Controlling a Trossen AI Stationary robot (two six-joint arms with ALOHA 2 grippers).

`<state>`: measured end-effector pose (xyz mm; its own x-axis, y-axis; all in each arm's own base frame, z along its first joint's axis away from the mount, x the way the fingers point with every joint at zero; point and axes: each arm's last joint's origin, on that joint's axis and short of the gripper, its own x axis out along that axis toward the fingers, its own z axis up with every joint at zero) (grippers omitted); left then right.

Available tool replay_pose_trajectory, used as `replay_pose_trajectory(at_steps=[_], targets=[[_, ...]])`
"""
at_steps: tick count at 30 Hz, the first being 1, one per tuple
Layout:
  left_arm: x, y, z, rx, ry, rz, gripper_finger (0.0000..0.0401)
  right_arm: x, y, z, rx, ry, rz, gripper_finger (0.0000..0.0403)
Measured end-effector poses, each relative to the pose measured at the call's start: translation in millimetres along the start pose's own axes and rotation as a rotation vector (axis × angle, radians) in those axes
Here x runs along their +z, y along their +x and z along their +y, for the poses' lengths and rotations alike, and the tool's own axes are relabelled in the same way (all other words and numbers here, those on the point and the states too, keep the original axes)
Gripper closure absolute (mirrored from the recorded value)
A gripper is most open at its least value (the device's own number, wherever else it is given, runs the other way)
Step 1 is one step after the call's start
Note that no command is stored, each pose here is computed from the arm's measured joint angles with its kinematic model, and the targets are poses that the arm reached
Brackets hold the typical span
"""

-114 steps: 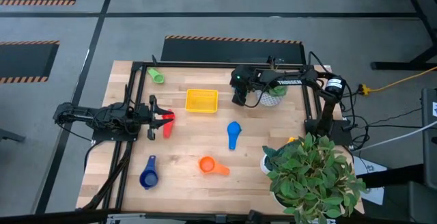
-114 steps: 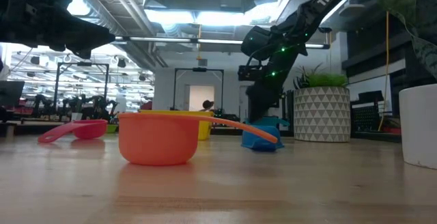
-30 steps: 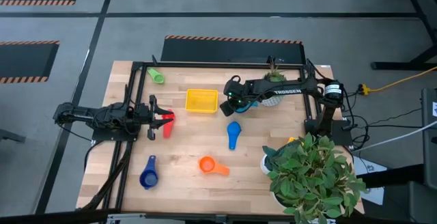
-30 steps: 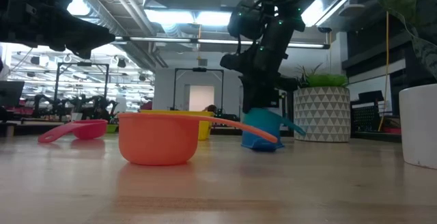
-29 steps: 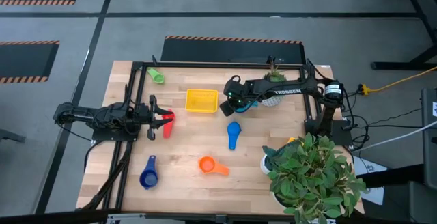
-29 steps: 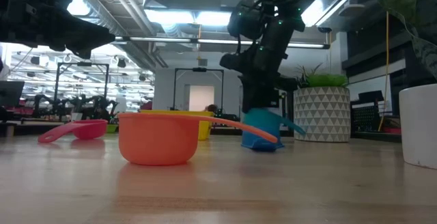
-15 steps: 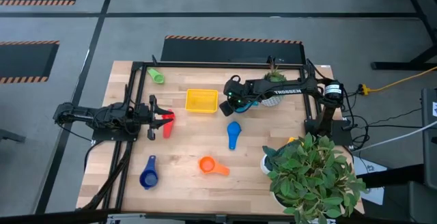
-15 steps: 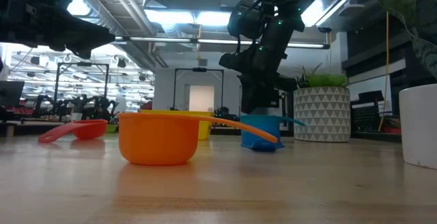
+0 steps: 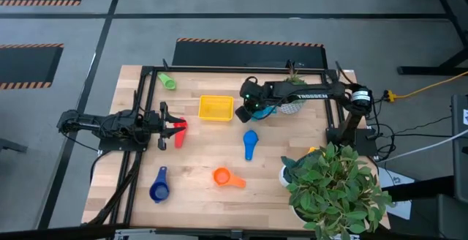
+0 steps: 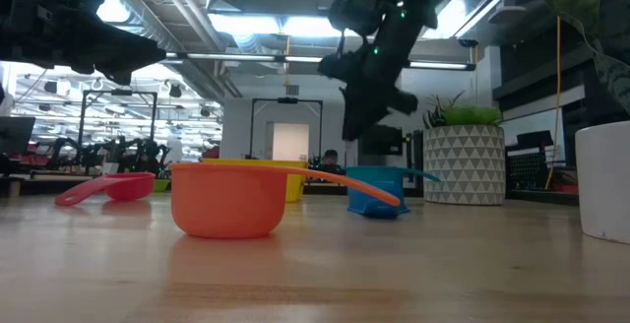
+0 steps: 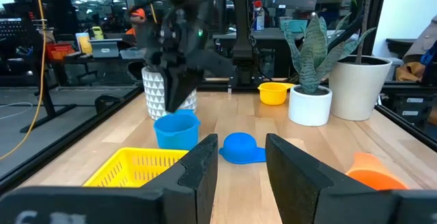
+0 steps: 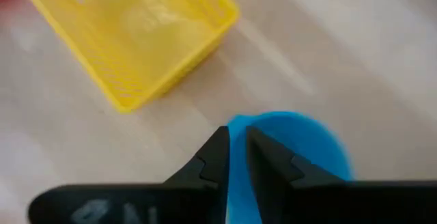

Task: Nest measuring cups in basket
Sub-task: Prepare the light blue measuring cup

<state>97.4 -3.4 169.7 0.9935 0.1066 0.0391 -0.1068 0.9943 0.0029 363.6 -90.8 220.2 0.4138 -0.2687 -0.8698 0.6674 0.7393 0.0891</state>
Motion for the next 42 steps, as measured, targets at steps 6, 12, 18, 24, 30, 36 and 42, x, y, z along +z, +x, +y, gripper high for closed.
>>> replay_pose_trajectory(at_steps=[6,12,18,24,30,36,42], targets=[[-0.1,0.0,0.0,-0.001,0.000,0.001,0.0284,5.9,-13.1,-6.7,-0.169,-0.170,-0.007,0.0349],[-0.2,0.0,0.0,0.000,0.000,0.001,0.0284,4.0,-12.3,-17.7,-0.253,-0.319,0.048,0.0349],[-0.2,0.0,0.0,0.000,0.000,0.001,0.0284,2.6,-8.3,-30.1,-0.303,-0.338,0.102,0.0349],[-0.2,0.0,0.0,0.000,0.000,0.002,0.0284,-11.5,3.6,-34.9,-0.305,-0.376,0.149,0.0349],[-0.1,0.0,0.0,-0.001,0.000,0.001,0.0284,-25.4,15.3,-41.8,-0.323,-0.374,0.180,0.0349],[-0.2,0.0,0.0,0.000,0.000,0.001,0.0284,-36.6,23.7,-45.2,-0.318,-0.381,0.203,0.0349],[-0.1,0.0,0.0,0.000,0.000,0.001,0.0284,-38.2,24.5,-43.5,-0.252,-0.372,0.224,0.0349]])
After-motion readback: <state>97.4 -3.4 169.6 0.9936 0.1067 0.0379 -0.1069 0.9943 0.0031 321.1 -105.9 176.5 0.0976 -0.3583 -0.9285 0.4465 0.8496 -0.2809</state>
